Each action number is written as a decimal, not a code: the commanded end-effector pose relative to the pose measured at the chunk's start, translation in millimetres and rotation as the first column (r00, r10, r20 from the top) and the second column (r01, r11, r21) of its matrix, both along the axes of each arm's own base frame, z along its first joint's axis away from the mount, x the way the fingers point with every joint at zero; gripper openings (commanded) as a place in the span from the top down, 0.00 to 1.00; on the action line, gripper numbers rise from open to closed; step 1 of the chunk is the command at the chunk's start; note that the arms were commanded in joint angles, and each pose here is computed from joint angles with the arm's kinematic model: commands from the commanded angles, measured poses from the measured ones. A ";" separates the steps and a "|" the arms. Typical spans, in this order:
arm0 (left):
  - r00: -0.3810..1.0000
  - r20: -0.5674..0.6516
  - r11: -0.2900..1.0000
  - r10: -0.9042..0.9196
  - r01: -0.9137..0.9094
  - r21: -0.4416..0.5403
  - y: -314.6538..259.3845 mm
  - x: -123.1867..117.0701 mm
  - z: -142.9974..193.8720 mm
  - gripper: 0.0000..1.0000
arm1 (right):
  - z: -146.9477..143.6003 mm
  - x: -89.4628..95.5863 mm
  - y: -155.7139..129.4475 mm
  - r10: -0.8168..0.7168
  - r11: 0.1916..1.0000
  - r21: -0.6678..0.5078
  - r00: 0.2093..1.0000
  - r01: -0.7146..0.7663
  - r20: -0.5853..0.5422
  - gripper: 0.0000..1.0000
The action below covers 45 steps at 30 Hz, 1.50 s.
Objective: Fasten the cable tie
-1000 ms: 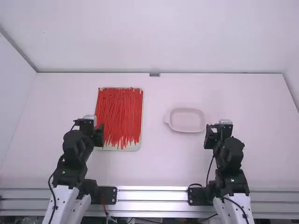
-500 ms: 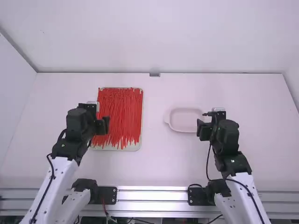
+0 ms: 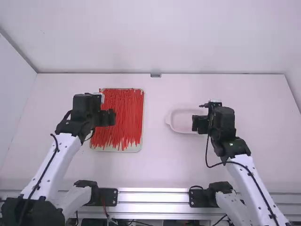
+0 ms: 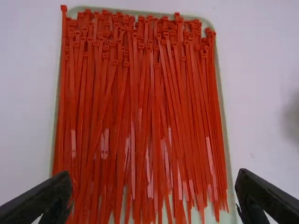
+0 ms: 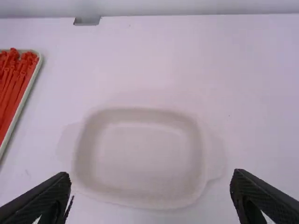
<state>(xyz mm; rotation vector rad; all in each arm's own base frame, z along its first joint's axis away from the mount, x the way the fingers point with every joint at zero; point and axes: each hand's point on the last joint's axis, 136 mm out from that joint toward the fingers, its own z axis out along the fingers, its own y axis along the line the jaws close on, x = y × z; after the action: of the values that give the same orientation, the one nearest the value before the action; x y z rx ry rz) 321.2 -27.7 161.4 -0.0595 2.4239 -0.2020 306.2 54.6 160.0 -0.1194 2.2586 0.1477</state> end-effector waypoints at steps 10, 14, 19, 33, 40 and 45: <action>1.000 -0.021 0.999 -0.017 0.016 -0.034 -9.8 17.9 7.5 0.01 | 8.0 6.1 28.9 0.079 0.997 -0.003 0.996 -0.079 -0.029 0.02; 1.000 -0.019 0.999 -0.014 0.014 -0.032 -9.1 18.7 7.7 0.01 | 9.2 7.0 29.8 0.080 0.997 -0.001 0.996 -0.080 -0.023 0.02; 1.000 0.000 0.999 -0.015 0.015 -0.033 -9.5 22.4 12.3 0.01 | 9.0 7.1 29.9 0.090 0.996 -0.012 0.996 -0.090 -0.022 0.01; 1.000 0.005 0.999 -0.026 0.027 -0.024 -10.6 58.7 38.9 0.01 | 9.4 5.9 34.5 0.107 0.994 -0.005 0.994 -0.107 -0.022 0.02; 0.996 -0.080 0.999 -0.042 0.041 -0.014 -13.2 102.1 13.2 0.01 | 11.1 1.8 51.2 0.171 0.985 -0.005 0.985 -0.171 -0.013 0.02; 0.987 -0.154 0.999 -0.046 0.044 -0.015 -17.4 128.5 -21.0 0.01 | 10.9 1.7 51.6 0.171 0.985 -0.005 0.985 -0.171 -0.014 0.02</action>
<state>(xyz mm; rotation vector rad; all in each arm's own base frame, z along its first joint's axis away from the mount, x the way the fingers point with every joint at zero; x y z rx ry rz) 441.8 -37.1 146.3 -0.0567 2.5667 -0.2247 301.5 104.1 157.0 -0.3191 2.2928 0.2281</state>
